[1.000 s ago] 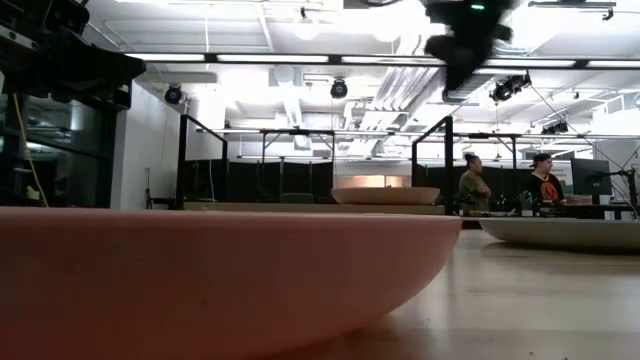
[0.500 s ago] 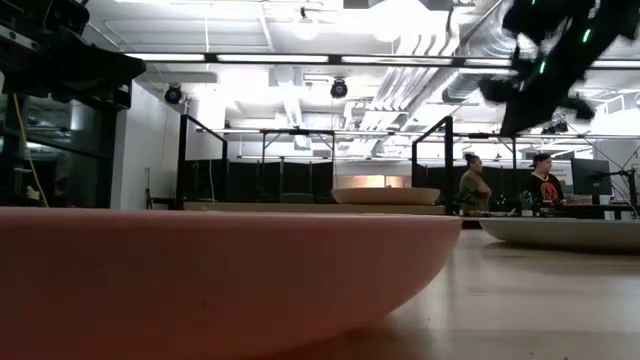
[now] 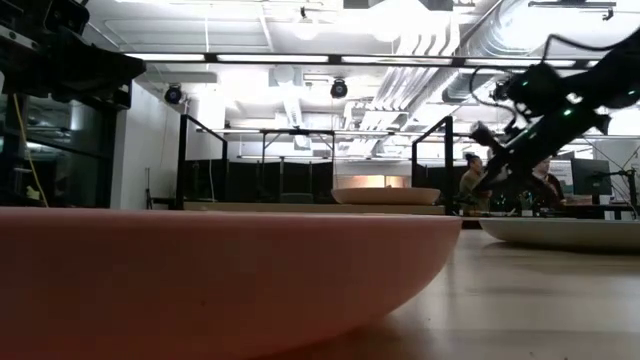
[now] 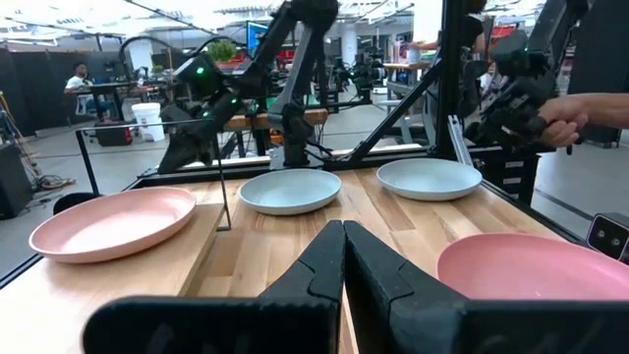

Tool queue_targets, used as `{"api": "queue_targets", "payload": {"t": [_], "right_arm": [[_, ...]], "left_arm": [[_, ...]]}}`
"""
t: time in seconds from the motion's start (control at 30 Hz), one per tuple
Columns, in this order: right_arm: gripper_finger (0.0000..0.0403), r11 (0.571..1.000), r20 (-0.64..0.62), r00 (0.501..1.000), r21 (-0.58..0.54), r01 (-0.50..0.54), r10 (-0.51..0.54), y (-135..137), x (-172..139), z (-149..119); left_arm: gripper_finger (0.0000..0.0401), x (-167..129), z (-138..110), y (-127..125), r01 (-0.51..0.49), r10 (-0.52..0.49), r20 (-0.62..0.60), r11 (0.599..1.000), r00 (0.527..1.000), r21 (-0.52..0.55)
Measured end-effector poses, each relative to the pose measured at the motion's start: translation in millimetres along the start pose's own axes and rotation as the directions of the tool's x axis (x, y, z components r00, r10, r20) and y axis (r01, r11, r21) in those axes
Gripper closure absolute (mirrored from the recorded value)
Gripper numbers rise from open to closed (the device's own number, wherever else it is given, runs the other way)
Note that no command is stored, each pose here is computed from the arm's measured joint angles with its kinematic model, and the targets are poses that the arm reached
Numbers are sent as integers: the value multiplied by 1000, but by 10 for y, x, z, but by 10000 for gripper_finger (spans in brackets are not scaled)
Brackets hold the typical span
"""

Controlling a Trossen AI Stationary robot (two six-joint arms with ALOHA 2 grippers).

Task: Place and stack plates onto a shelf
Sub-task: Adjust the light pink plate on the shelf

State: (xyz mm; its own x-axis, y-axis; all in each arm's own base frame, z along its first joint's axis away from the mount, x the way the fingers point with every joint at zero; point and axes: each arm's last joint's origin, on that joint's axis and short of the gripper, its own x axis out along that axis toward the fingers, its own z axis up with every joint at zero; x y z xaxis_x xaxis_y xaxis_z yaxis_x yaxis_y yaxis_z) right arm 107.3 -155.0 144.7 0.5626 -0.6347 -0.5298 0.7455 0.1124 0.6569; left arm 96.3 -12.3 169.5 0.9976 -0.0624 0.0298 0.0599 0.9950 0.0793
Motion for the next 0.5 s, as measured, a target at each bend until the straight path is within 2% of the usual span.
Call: {"api": "queue_targets", "payload": {"t": [0.2,0.33,0.43,0.5], "right_arm": [[403,992,-38,992,-16,122,-123,121,145,-10],[403,1000,-21,999,0,-25,25,263,249,56],[403,998,-9,999,47,41,-41,193,331,112],[403,998,-5,999,58,33,-33,199,403,147]], "left_arm": [[401,0,1,0,0,0,1,1000,1000,0],[401,0,0,0,1,-1,0,1000,1000,0],[401,0,0,0,1,-1,0,1000,1000,0],[401,0,0,0,1,-1,0,1000,1000,0]]}}
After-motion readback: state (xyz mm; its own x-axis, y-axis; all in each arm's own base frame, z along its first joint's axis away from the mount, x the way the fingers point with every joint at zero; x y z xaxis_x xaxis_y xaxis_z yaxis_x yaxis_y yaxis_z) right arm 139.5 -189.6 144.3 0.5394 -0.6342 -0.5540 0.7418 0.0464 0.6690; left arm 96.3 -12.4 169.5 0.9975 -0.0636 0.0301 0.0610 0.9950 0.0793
